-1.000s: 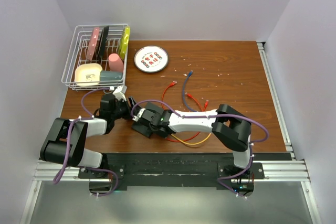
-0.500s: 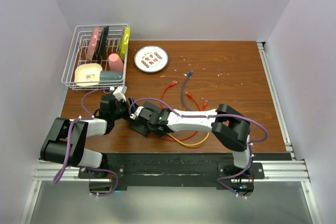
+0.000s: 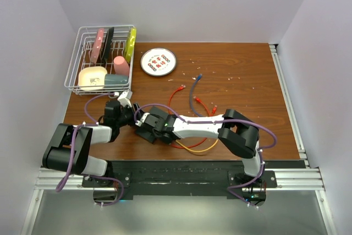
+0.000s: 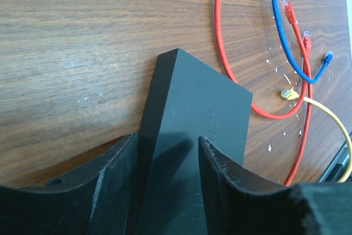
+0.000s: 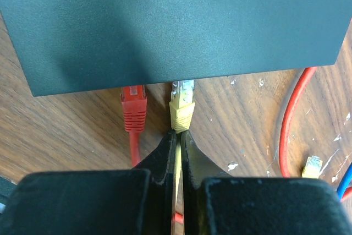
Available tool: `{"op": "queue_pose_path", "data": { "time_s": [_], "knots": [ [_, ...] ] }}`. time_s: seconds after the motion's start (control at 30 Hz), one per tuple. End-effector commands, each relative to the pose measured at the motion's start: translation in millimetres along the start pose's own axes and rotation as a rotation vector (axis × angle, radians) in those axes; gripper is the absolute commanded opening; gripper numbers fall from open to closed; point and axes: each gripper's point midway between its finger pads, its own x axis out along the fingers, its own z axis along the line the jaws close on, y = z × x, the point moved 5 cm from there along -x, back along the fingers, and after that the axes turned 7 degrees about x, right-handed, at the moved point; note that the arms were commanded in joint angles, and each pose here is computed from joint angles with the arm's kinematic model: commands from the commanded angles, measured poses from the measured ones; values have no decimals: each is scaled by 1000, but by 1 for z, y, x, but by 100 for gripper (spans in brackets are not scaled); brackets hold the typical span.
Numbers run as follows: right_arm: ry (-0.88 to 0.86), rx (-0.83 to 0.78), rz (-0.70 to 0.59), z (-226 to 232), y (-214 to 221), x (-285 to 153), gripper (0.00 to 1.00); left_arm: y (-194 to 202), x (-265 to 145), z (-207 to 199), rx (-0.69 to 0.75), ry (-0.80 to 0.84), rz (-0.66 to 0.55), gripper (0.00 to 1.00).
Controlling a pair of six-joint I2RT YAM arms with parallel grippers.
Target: Insert the plug into the switch port
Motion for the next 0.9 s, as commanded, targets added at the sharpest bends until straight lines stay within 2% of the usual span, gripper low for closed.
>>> {"op": "queue_pose_path", "data": {
  "time_s": [0.0, 0.4, 0.63, 0.87],
  "knots": [
    [8, 26, -63, 3, -20, -4, 0, 10, -4, -5, -38, 41, 39, 50],
    [8, -18, -29, 4, -25, -4, 0, 5, -6, -9, -31, 53, 15, 48],
    [9, -64, 19, 3, -15, -2, 0, 4, -6, -9, -31, 51, 8, 56],
    [-10, -83, 21, 3, -20, -9, 0, 2, -6, -9, -28, 48, -2, 57]
  ]
}}
